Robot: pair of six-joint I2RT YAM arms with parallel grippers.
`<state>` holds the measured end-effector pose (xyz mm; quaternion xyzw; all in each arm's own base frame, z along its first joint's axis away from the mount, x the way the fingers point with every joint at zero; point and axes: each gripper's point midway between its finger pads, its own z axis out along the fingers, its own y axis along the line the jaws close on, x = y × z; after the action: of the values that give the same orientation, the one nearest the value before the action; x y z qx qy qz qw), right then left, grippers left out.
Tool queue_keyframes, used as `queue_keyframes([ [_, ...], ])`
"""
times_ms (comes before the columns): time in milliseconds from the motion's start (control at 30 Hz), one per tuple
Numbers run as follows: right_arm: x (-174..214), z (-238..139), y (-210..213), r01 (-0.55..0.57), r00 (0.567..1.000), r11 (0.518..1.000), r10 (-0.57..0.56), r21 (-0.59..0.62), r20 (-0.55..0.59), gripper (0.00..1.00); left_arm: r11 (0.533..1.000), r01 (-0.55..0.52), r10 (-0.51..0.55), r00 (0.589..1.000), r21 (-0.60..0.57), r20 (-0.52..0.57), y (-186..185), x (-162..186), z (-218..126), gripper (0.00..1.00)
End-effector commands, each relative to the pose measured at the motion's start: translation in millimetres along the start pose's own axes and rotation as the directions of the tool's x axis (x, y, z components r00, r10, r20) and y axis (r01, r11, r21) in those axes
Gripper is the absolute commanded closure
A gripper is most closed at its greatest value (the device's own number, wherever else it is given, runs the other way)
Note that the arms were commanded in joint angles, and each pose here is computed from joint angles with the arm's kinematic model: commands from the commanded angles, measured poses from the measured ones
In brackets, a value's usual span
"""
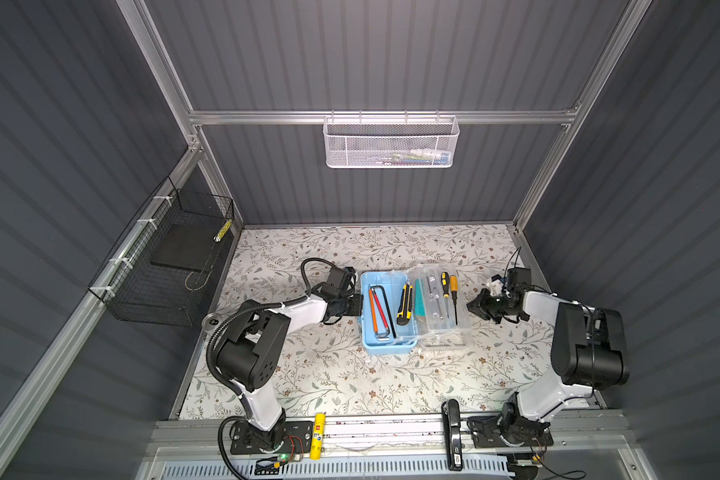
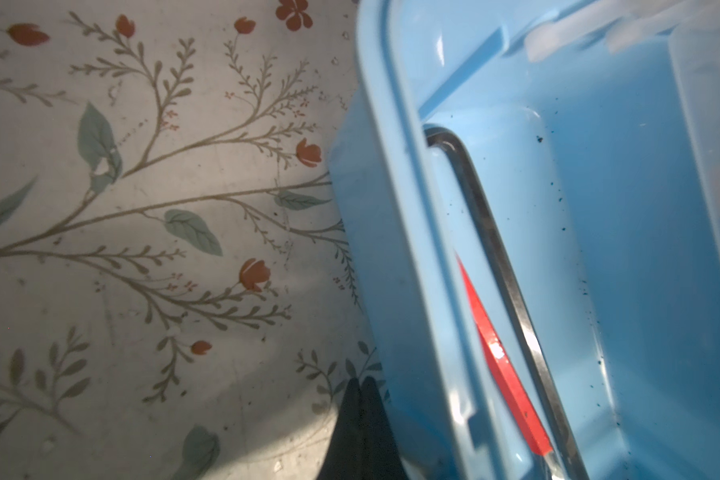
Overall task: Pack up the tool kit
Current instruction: 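Swing the clear tray up and over toward the blue box with the right gripper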
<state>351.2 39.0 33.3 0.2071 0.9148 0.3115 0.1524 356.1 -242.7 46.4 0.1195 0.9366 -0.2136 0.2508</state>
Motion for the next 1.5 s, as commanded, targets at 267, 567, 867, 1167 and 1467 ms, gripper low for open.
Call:
queue_keyframes([
  [267, 15, 11, 30, 0.009, 0.994, 0.987, -0.027, -0.163, -0.11, 0.86, 0.996, -0.029, 0.025, 0.999, 0.088, 0.043, -21, -13, -10, 1.0],
  [567, 16, -4, 63, 0.02, 0.994, 0.945, -0.055, -0.328, -0.096, 0.88, 0.989, -0.028, 0.021, 0.999, 0.144, 0.05, -32, -20, -8, 1.0],
  [867, 16, -21, 87, 0.031, 0.993, 0.91, -0.073, -0.414, -0.087, 0.88, 0.988, -0.038, 0.028, 0.997, 0.147, 0.066, -34, -23, -12, 1.0],
  [1167, 25, -38, 92, 0.053, 0.993, 0.92, -0.088, -0.389, -0.073, 0.87, 0.989, -0.046, 0.037, 0.997, 0.138, 0.071, -33, -24, -14, 1.0],
  [1467, 39, -59, 96, 0.092, 0.99, 0.939, -0.123, -0.333, -0.075, 0.87, 0.99, -0.04, 0.029, 0.996, 0.133, 0.084, -32, -26, -14, 1.0],
])
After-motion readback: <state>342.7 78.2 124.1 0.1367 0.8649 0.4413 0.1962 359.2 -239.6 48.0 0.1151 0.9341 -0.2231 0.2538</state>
